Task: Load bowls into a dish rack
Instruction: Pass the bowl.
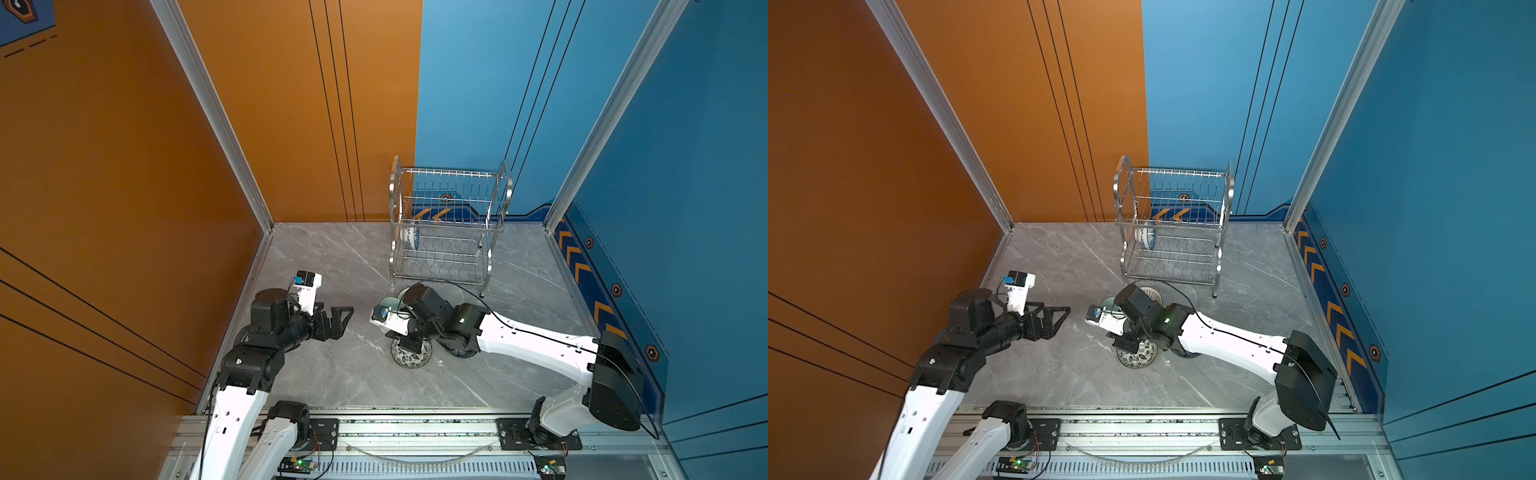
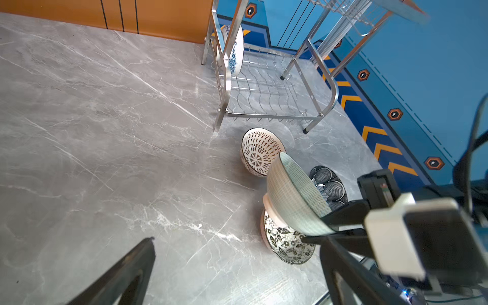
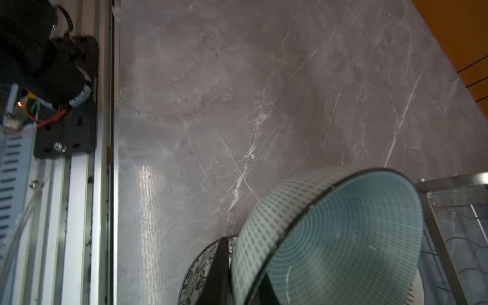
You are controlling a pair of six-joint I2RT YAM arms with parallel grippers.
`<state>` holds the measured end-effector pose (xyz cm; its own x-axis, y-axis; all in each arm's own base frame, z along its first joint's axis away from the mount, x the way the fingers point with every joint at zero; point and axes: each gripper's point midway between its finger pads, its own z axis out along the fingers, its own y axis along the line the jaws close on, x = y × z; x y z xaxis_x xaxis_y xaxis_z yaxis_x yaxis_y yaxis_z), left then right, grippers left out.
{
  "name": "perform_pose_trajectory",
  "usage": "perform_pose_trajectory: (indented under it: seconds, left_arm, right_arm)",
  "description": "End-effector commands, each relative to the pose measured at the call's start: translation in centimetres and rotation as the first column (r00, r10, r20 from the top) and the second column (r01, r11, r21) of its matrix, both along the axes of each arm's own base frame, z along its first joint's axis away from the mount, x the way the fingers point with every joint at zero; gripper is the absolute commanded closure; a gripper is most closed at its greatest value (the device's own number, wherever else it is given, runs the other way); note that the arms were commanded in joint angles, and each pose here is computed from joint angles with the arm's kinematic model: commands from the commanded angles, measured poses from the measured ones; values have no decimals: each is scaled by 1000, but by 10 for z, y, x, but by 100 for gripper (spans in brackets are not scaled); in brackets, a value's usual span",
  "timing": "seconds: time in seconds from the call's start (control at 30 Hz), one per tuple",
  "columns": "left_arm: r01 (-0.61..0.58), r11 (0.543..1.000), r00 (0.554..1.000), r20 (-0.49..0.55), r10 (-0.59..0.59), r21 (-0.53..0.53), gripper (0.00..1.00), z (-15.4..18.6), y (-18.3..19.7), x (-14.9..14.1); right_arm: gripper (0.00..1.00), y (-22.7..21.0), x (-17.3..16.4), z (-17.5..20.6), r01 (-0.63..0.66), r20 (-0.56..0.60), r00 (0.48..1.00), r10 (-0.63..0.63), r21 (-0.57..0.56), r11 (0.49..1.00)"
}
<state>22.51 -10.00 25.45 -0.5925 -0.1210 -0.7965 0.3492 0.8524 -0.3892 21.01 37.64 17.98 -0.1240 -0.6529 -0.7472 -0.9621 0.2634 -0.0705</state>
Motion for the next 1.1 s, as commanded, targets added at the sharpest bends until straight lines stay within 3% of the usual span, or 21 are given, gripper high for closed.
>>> perform_pose_trajectory:
  seconds: [0.0,0.2,0.37,0.47,0.83,1.0,1.07]
  left_arm:
    - [8,996,995,100,2,-92,2,17,-5,-2]
    - [49,985,981,192,-17,-164,2,16,-13,-3]
    - [97,982,973,222,-59,-161,2,20,-19,-8]
    - [113,981,970,231,-75,-155,2,21,-21,-11]
    - [139,978,967,233,-101,-154,2,21,-27,-15]
    - [151,977,965,235,-112,-154,2,21,-29,-16]
    - [151,977,965,238,-112,-153,2,22,-29,-17]
  right_arm:
    - [100,9,7,47,113,-140,987,-77,268,957]
    - [100,-10,31,62,292,-331,930,-161,397,870]
    - [100,-29,61,68,445,-505,841,-195,439,780]
    - [100,-43,78,70,504,-559,804,-200,463,729]
    - [100,-57,104,66,605,-676,720,-158,499,621]
    - [100,-55,111,68,664,-747,652,-131,480,573]
    - [100,-57,115,70,711,-788,602,-129,454,537]
